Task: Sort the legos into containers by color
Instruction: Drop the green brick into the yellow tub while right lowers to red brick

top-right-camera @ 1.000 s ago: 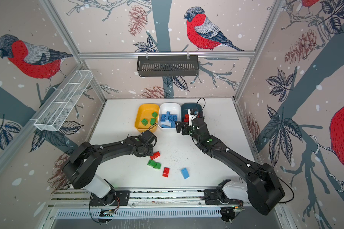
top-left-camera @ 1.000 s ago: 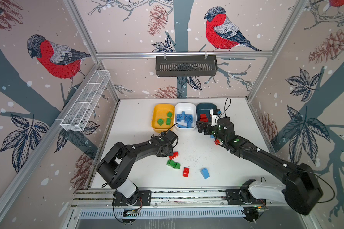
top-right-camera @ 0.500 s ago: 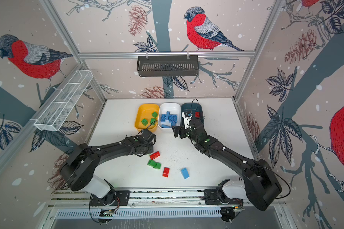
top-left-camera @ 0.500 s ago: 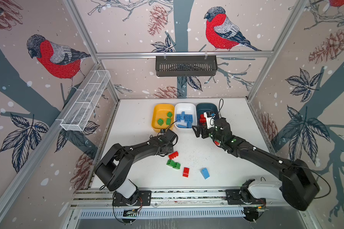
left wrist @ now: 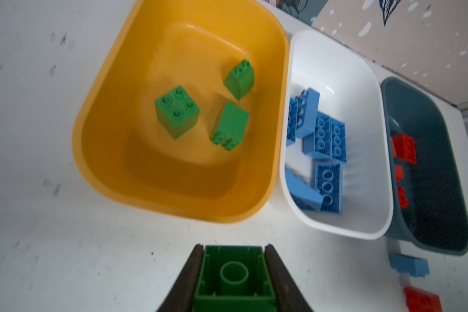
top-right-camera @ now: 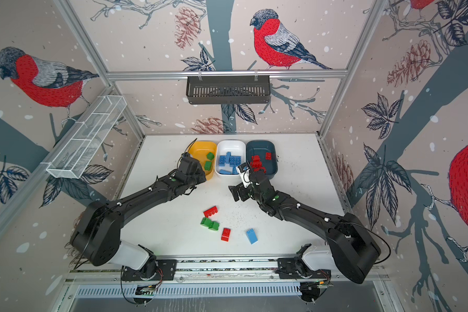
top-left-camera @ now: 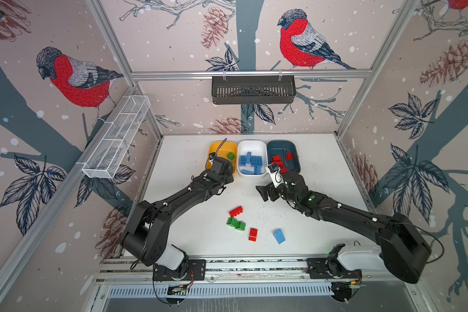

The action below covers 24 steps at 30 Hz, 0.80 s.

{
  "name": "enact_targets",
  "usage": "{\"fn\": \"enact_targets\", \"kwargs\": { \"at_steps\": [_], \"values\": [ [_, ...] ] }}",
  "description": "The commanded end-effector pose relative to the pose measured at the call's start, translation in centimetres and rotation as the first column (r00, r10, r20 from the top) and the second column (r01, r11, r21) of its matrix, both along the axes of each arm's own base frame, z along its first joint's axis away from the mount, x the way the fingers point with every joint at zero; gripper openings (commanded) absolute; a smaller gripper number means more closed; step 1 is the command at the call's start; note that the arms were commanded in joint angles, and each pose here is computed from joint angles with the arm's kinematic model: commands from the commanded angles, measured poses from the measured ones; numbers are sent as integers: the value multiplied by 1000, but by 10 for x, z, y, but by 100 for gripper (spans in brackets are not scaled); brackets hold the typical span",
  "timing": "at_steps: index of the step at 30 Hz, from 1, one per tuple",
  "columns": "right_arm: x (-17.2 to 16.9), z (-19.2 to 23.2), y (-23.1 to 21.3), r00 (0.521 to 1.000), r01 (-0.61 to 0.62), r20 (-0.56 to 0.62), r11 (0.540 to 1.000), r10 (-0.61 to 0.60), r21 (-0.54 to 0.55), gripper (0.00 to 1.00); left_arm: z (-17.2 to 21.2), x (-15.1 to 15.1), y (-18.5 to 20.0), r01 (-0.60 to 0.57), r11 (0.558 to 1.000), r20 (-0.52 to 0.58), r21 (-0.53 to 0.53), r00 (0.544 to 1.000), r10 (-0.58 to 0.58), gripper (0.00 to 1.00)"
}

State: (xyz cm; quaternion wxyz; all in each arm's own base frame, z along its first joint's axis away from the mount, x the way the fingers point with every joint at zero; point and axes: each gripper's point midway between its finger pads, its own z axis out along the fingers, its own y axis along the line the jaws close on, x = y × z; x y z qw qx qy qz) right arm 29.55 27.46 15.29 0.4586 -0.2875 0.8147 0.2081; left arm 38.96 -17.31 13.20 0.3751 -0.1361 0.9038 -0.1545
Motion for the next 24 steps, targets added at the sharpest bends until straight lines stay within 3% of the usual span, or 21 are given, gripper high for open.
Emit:
{"fn": "enact_targets", "kwargs": {
  "at_steps": [1,5,9,15,20,24],
  "values": [
    [-5,-2,10,997,-65,38,997,67,-34,99,7,24,5,-13,999,53,-31,999,15,21],
    [-17,-17,24,987,-159,-1,984,160,-79,100,7,52,15,-56,997,35,-61,998,58,21],
    [-24,-30,38,974,-224,-17,964,224,-144,100,-9,71,31,-120,993,-45,-18,992,120,23],
    [-40,-51,62,932,-361,-58,906,357,-220,99,-32,103,39,-122,992,-138,41,982,127,24],
    [-53,-69,83,865,-499,-103,816,492,-293,97,-29,124,31,-85,996,-166,39,982,90,38],
    [-68,-81,97,780,-624,-177,720,601,-303,92,-12,125,31,-85,996,-138,29,987,88,74]
  ]
}}
